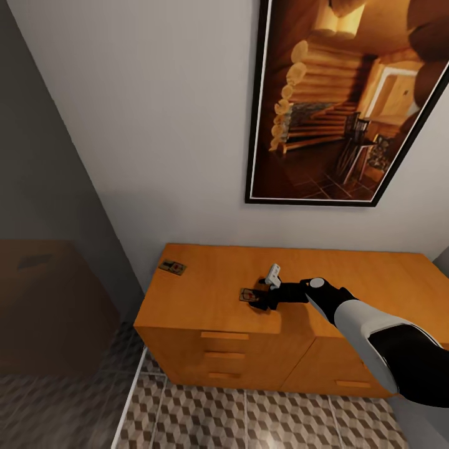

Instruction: Take the four mousetraps from the cabinet in the bathroom and place them on the bathroom floor. Make sure all four end up on the same floor surface, and ensure that at least two of them are either under or directly next to the same bathroom sink.

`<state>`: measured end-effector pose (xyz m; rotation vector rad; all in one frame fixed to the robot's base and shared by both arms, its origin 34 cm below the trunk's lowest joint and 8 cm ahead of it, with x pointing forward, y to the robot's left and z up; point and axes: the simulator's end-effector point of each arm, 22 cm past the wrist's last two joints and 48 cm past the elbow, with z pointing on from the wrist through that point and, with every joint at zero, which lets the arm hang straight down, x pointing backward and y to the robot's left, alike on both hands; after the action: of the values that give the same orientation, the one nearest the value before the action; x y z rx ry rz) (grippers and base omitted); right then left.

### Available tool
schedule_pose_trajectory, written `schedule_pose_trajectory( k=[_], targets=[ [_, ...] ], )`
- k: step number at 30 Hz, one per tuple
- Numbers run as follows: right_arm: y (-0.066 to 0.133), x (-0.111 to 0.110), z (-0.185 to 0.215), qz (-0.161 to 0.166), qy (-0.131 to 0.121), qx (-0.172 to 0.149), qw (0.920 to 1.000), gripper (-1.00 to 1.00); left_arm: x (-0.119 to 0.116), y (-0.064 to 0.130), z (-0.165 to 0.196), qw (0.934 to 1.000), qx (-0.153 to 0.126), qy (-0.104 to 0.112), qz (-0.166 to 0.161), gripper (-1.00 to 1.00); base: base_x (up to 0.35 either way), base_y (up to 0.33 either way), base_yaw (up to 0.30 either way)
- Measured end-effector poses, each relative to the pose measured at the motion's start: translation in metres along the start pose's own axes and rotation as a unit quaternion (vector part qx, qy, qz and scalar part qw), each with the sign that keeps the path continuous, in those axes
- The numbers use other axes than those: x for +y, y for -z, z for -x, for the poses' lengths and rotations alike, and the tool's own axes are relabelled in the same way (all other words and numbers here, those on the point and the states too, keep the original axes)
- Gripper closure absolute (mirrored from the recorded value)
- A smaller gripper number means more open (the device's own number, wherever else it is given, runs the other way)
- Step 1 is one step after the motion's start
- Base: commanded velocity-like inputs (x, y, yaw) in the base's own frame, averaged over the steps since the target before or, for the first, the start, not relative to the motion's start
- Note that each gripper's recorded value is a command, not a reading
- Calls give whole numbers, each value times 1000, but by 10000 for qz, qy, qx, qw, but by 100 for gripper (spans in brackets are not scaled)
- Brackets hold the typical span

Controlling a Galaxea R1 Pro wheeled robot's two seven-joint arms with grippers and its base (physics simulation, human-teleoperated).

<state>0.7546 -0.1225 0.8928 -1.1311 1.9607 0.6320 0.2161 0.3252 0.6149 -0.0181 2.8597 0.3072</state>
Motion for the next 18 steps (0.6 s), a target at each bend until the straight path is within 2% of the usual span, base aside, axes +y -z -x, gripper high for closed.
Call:
schedule_pose_trajectory(
  k=[18],
  targets=[
    [-1, -1, 0, -5, 9, -3, 10000, -100, 0, 0, -1, 10000, 7, -2, 0, -100, 0, 0, 0]
  ],
)
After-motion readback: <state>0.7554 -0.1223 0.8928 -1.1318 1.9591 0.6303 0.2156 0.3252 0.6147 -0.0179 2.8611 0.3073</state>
